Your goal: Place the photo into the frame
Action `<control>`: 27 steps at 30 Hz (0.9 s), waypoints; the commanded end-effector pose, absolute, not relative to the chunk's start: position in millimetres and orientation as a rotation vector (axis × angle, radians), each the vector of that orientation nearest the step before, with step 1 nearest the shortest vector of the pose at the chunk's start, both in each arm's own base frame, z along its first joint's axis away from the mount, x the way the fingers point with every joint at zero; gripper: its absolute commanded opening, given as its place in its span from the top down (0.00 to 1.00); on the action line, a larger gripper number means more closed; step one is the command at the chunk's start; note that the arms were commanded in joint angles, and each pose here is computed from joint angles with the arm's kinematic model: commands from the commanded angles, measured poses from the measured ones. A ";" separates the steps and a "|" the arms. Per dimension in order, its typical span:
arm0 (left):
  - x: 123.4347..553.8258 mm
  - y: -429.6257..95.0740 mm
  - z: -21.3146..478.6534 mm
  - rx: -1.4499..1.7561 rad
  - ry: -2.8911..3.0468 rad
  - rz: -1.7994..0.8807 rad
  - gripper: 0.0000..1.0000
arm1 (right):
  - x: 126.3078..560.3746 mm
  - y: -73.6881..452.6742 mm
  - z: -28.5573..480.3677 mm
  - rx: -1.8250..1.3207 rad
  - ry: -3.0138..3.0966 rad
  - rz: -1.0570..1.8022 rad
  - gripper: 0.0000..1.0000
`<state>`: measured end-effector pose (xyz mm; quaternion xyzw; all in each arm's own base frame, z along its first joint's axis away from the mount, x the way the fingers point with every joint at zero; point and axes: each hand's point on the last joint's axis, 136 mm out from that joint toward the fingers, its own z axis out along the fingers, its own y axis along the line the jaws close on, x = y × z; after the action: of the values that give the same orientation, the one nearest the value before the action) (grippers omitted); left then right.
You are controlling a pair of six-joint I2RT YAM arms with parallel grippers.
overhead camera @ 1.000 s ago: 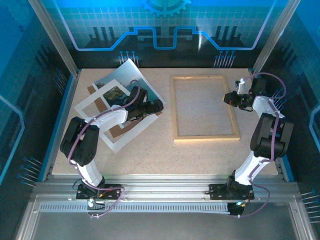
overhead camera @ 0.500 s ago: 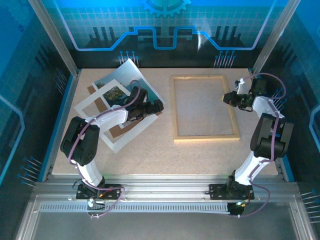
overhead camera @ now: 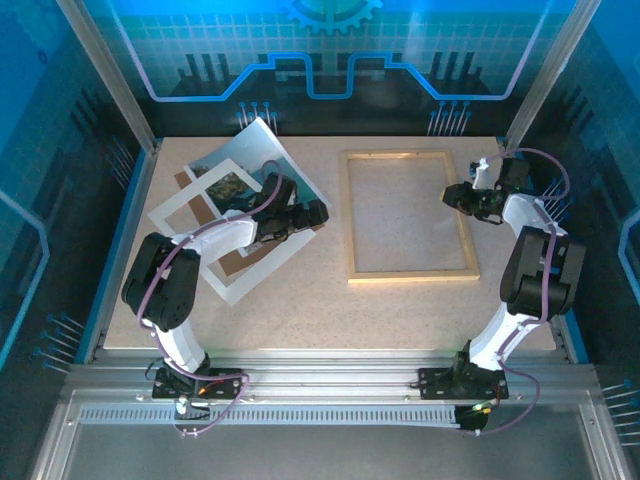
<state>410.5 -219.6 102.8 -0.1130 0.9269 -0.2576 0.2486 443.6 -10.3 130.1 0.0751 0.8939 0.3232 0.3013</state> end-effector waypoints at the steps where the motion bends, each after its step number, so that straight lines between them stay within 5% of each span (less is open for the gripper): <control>1: 413.2 -228.3 107.2 -0.261 2.525 -0.723 0.01 | 441.6 -8.5 129.8 0.195 2.382 0.830 0.71; 17: 410.3 -228.5 103.9 -0.266 2.528 -0.729 0.01 | 438.3 -15.9 108.2 0.205 2.486 0.623 0.43; 27: 410.1 -228.3 102.3 -0.270 2.529 -0.731 0.01 | 437.3 -17.2 96.8 0.205 2.535 0.550 0.38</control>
<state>411.5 -220.1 104.0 -0.1129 0.9260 -0.2592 0.2502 441.0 -21.5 103.5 0.0840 0.9326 0.2123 0.2796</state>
